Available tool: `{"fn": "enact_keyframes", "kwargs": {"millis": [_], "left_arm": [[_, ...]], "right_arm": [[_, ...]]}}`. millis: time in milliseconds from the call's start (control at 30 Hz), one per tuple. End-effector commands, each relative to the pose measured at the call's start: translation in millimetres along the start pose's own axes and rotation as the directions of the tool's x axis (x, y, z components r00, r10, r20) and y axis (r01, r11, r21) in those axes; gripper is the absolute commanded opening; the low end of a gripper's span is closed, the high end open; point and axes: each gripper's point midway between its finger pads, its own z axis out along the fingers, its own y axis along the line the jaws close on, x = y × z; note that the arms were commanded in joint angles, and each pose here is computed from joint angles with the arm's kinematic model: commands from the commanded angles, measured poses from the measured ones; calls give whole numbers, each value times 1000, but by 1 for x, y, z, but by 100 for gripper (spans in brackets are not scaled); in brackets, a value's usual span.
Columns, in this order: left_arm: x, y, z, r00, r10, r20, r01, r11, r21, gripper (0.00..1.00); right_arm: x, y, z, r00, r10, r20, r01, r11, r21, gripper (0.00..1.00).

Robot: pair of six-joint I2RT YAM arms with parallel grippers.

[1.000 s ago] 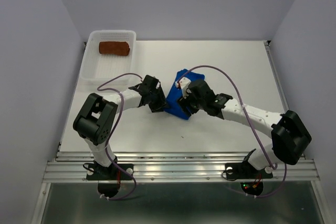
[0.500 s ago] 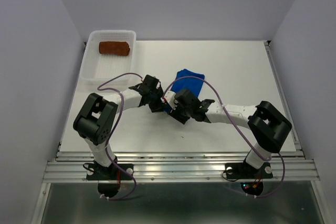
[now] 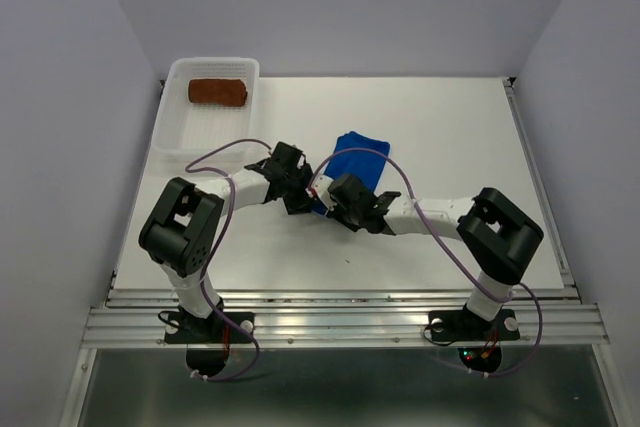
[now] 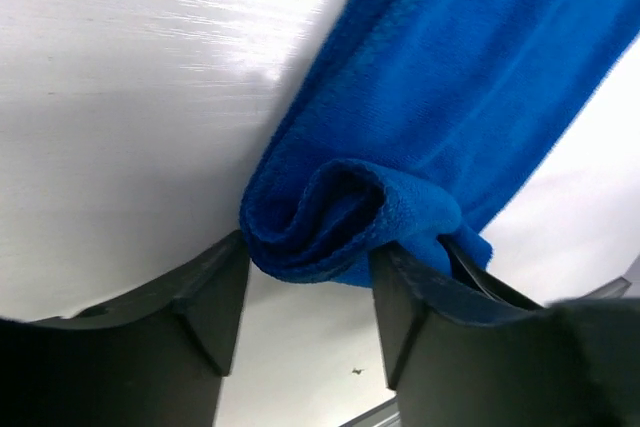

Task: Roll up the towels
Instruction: Roll the towel

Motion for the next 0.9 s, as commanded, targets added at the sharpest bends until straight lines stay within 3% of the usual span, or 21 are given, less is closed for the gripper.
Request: {"fn": "enact_keyframes", "kwargs": {"millis": [0,100,200,400,600,867], "left_arm": [[7,11,-13,1000,9,-5,-9,1000,-18,66],[3,-1,-25,999,16,34,-17,999,49,81],[-2,-7,-38,998,19,61,-24,997,78,84],[5,-12,-54,997,20,78,-31,989,143,84],[12,-17,-73,991,28,132,-60,968,243,89],[13,-34,-68,991,35,131,-75,945,319,89]], "right_arm": [[6,9,-3,996,81,-29,-81,996,-29,4],[-9,18,-13,982,187,1,-186,979,-85,2],[-18,30,-25,959,284,-9,-281,944,-172,1],[-36,38,-42,861,504,-73,-494,791,-360,1],[-48,29,-57,735,650,-193,-632,552,-544,1],[-34,19,-47,558,735,-385,-771,288,-567,1]]}}
